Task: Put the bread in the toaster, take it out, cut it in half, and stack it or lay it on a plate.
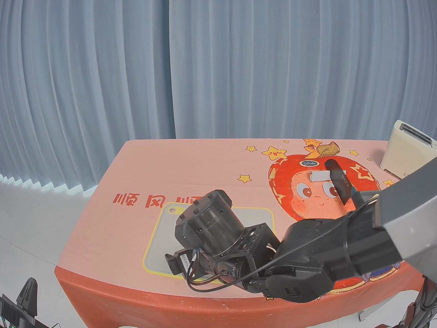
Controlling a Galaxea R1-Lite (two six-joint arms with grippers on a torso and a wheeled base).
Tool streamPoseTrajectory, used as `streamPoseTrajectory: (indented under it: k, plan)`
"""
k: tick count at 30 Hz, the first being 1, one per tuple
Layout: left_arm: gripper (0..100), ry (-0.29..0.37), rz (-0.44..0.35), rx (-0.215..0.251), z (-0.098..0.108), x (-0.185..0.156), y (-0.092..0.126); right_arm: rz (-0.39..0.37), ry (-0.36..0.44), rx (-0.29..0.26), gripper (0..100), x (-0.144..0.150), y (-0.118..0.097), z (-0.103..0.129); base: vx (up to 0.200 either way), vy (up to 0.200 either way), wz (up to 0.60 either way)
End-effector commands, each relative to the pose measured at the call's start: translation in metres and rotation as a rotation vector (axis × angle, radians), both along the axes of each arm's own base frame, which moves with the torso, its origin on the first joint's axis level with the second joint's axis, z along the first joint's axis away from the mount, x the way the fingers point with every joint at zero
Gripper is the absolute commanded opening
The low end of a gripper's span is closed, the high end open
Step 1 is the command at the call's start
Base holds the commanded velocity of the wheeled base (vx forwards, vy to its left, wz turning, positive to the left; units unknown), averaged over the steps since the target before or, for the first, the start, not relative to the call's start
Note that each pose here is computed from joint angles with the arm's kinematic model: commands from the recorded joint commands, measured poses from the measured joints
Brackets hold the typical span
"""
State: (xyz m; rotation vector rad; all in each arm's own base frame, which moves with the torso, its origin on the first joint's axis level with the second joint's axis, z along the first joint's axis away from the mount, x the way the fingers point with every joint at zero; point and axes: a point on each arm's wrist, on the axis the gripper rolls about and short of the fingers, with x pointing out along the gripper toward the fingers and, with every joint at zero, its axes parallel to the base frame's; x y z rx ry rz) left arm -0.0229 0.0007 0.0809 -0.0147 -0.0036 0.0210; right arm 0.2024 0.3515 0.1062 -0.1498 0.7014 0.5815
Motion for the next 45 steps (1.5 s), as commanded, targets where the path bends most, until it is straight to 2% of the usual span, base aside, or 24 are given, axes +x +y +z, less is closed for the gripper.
streamPoseTrajectory:
  k: [1,14,15,28,34,38,45]
  plan:
    - [0,0.011,0.000,0.001,-0.005,0.001,0.000,-0.002,0.006,-0.008,100,0.000,0.001,-0.004,0.000,0.000,0.00]
    - [0,0.011,0.000,0.001,-0.005,0.001,0.000,-0.011,0.015,-0.027,100,-0.001,0.002,-0.012,0.000,0.000,0.00]
    - [0,0.013,0.000,0.001,-0.005,0.001,0.000,-0.011,0.015,-0.027,0,-0.001,0.002,-0.012,0.000,0.000,0.00]
    - [0,0.011,-0.001,0.001,-0.005,0.001,0.000,-0.033,0.023,-0.022,0,-0.001,-0.006,-0.009,0.000,0.000,0.00]
    - [0,0.013,-0.001,0.001,-0.005,0.001,0.000,-0.045,-0.013,0.041,0,-0.001,-0.015,0.020,0.000,0.000,0.00]
    - [0,0.013,0.000,0.001,-0.005,0.001,0.000,-0.070,-0.048,0.087,0,0.003,-0.033,0.045,0.000,0.000,0.00]
    - [0,0.013,0.000,0.001,-0.005,0.001,0.000,-0.108,-0.065,0.114,0,0.004,-0.060,0.063,0.000,0.000,0.00]
